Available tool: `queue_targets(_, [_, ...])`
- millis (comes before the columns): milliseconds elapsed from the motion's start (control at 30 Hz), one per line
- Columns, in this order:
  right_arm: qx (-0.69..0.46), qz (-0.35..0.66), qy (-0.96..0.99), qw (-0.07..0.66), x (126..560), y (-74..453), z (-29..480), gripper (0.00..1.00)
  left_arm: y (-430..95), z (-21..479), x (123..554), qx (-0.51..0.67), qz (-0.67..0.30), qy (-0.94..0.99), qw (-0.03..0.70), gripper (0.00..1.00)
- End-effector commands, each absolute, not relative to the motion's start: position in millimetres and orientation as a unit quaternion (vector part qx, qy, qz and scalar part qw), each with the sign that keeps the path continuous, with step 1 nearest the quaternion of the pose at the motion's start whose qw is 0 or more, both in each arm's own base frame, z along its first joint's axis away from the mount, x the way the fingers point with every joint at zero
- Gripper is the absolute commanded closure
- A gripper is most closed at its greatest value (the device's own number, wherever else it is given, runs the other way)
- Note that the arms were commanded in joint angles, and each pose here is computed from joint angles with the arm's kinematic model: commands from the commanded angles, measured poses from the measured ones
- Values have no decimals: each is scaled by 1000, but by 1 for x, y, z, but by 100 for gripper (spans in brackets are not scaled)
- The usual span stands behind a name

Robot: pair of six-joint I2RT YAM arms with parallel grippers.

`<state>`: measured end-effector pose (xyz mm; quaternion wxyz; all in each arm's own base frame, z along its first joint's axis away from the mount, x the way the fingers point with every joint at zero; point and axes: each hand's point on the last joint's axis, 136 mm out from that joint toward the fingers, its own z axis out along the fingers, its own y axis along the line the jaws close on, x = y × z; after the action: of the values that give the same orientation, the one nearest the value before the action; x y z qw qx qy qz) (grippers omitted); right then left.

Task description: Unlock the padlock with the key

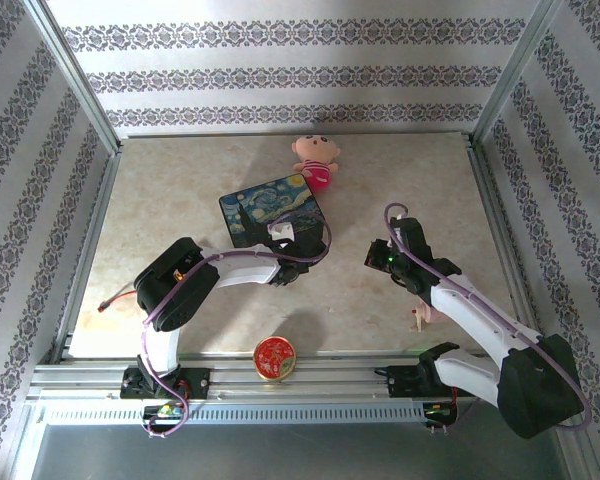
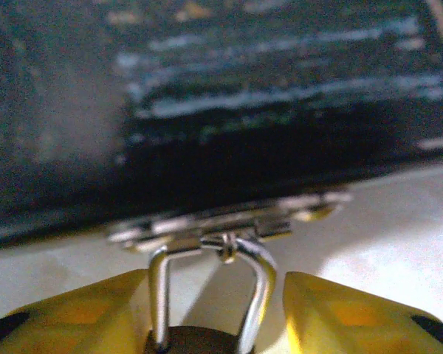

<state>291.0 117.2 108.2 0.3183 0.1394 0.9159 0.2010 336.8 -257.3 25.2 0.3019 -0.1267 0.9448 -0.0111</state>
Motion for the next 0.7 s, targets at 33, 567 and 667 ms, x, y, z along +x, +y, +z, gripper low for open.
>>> queue_targets(33, [144,195,916,321,290,117,107,100,-247,18,333,-141,2,947,288,58])
queue_targets(567, [161,195,906,340,289,112,112,100,-243,16,329,-136,8,950,281,69])
queue_targets(667, [164,199,900,351,287,109,115,100,-244,16,328,-136,5,950,281,70])
